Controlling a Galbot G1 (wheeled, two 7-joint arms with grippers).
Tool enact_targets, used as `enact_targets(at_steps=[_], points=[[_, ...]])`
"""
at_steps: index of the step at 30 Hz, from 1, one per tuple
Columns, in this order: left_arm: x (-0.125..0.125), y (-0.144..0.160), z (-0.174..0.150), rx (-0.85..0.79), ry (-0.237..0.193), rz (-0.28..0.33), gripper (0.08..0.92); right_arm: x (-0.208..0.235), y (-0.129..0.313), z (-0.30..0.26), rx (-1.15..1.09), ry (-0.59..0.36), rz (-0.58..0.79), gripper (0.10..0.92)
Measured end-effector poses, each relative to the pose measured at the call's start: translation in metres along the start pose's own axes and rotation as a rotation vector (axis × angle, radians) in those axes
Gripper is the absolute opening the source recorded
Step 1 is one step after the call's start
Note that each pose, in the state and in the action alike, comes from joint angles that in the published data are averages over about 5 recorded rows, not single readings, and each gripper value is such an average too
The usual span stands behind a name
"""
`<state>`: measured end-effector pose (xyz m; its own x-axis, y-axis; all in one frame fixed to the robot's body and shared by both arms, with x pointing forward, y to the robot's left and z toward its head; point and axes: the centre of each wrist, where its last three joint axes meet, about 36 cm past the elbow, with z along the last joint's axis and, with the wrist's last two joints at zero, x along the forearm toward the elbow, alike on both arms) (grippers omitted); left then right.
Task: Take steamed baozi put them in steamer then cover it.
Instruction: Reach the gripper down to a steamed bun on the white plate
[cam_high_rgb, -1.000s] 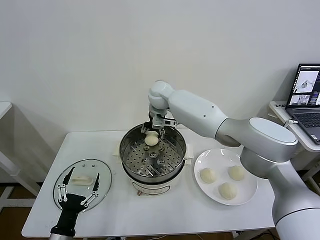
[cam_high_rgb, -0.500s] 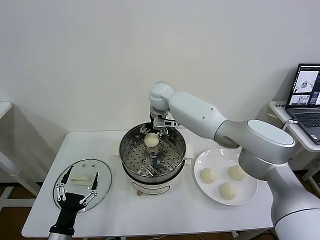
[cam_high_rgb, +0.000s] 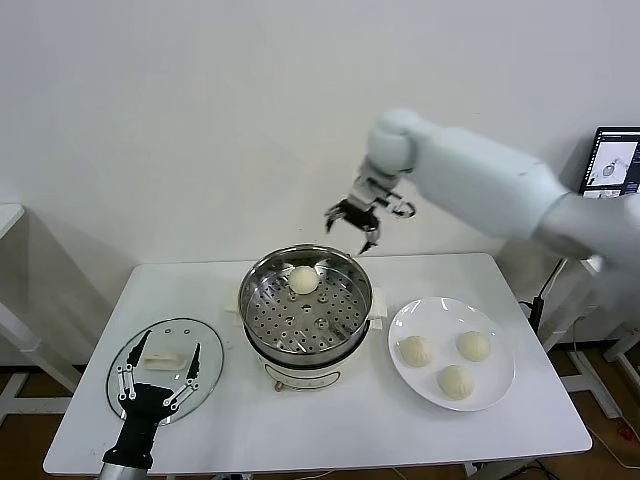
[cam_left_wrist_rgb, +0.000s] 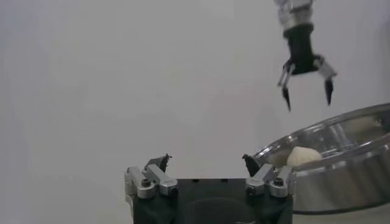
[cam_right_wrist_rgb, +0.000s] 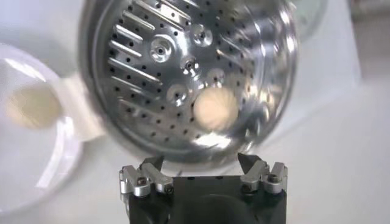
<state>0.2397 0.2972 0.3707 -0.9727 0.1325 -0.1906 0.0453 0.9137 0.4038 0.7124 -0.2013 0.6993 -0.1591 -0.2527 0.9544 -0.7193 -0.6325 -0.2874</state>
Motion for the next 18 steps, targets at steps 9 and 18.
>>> enact_targets(at_steps=[9, 18], points=[[0.001, -0.003, 0.001, -0.002, 0.009, -0.002, 0.823, -0.047, 0.088, 0.04, -0.355, -0.054, -0.07, 0.823], [0.003, -0.004, 0.001, -0.004, 0.014, -0.012, 0.823, -0.113, 0.14, 0.042, -0.516, -0.062, -0.14, 0.823]])
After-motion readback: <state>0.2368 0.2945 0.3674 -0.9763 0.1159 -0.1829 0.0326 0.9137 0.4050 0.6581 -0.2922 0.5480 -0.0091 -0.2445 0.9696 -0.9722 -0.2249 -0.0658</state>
